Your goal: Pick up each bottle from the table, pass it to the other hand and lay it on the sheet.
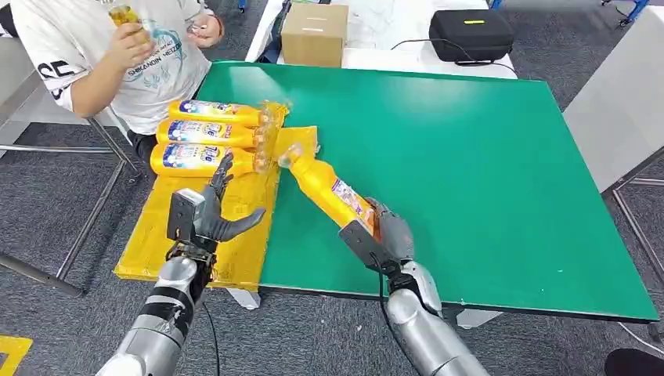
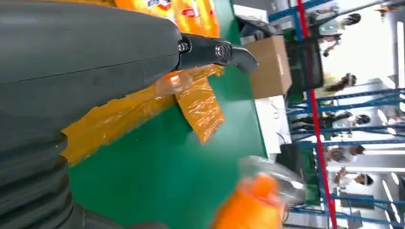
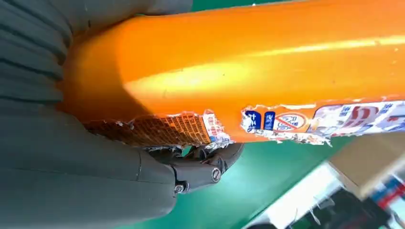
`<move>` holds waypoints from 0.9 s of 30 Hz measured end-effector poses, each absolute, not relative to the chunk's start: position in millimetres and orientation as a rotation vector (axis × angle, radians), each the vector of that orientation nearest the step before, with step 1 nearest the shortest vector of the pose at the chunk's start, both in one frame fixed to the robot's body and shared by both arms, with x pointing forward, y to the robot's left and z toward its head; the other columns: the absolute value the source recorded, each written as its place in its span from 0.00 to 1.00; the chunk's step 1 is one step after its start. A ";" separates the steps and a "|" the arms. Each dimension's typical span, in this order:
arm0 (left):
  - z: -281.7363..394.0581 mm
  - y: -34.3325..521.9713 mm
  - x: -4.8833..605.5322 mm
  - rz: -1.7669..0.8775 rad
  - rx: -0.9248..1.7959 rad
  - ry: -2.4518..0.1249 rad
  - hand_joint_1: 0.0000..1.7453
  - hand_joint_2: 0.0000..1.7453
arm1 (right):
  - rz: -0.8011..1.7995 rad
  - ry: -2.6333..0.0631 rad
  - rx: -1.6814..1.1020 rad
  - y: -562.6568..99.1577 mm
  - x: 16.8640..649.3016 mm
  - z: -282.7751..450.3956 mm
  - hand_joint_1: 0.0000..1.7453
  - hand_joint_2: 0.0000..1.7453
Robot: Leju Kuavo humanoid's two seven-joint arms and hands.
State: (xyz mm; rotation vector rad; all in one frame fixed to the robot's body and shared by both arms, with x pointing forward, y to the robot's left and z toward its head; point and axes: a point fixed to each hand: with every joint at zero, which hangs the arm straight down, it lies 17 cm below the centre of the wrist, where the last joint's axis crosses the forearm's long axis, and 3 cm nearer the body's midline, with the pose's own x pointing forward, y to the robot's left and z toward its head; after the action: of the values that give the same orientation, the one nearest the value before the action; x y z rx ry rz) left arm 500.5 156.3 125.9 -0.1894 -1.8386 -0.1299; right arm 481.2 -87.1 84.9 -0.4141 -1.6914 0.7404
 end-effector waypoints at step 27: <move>134.2 68.6 482.3 -0.145 -0.581 -1.689 0.00 1.00 | 0.814 -1.929 -0.216 38.0 463.8 159.2 1.00 1.00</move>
State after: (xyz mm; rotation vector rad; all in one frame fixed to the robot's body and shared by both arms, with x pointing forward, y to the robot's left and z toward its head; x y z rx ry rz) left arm 482.3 68.6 134.2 -0.5807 -1.6889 -0.1454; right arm 463.8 38.0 159.2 -0.2163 -1.9295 0.8145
